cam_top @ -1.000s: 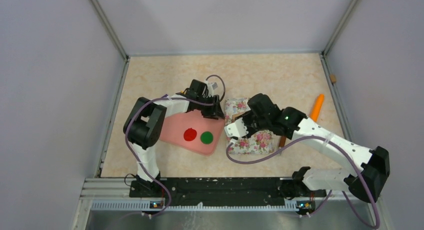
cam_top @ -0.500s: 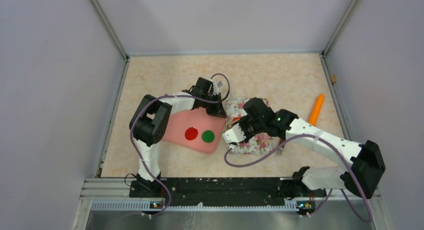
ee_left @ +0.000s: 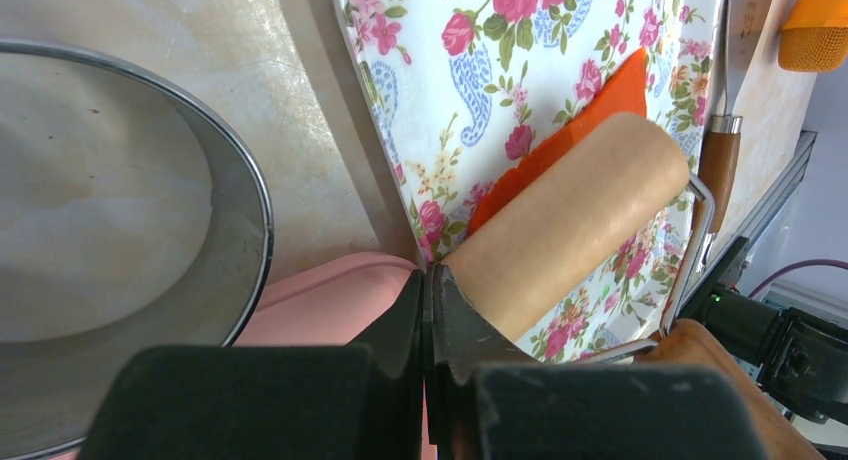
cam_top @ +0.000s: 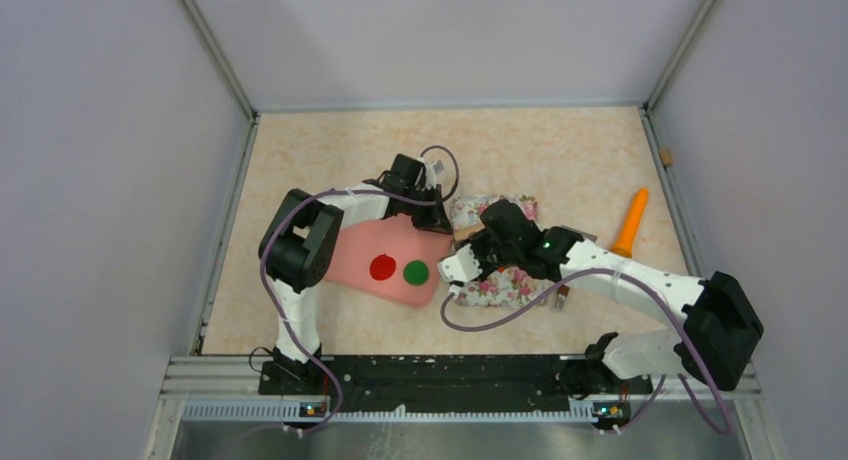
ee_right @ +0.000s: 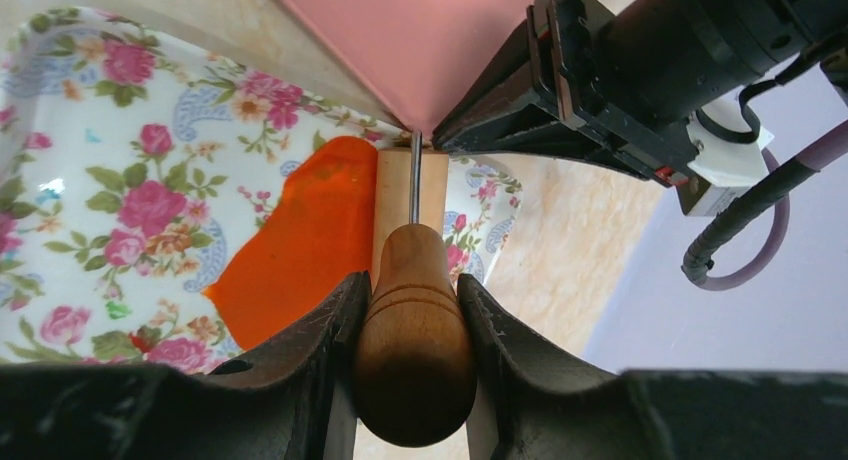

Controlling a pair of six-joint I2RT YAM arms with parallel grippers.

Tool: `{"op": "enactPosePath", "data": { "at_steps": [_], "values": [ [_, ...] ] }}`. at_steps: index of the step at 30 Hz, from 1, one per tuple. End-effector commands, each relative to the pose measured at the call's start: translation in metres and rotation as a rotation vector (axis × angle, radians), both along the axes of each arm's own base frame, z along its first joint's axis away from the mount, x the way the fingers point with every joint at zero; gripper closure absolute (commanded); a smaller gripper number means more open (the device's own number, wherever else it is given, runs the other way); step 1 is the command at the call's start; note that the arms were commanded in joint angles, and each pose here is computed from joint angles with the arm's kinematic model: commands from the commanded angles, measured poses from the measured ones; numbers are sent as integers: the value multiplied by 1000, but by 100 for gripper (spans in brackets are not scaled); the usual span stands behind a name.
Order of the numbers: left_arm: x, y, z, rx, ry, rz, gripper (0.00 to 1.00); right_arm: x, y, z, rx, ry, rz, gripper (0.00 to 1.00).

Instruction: Roll out the dumpling wrappers from the dough

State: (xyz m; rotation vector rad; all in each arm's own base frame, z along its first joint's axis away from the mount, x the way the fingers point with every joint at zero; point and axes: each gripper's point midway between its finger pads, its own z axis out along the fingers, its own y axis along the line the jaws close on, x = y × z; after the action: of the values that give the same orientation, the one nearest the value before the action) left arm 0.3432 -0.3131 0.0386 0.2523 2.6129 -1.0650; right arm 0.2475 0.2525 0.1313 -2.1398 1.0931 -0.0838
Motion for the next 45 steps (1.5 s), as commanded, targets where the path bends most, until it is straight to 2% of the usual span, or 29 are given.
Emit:
{"op": "enactPosePath", "data": {
  "at_steps": [1, 10, 18, 25, 35, 41, 45],
  "values": [
    [-5, 17, -36, 113, 22, 36, 100, 14, -10, -26, -43, 1, -94, 100],
    [-7, 19, -37, 116, 25, 42, 100, 13, -8, -21, -27, 29, -124, 100],
    [2, 27, -45, 129, 48, 93, 100, -57, -16, -29, -100, 215, 2, 100],
    [8, 29, -44, 124, 54, 114, 100, -97, -26, -43, -196, 393, 17, 100],
    [14, 33, -46, 142, 37, 119, 100, -140, -62, -53, -291, 528, 8, 100],
    [14, 35, -51, 153, 40, 119, 100, -149, -68, -53, -276, 534, -10, 100],
    [13, 33, -50, 145, 41, 110, 100, -115, -54, -23, -147, 409, -165, 100]
  ]
}}
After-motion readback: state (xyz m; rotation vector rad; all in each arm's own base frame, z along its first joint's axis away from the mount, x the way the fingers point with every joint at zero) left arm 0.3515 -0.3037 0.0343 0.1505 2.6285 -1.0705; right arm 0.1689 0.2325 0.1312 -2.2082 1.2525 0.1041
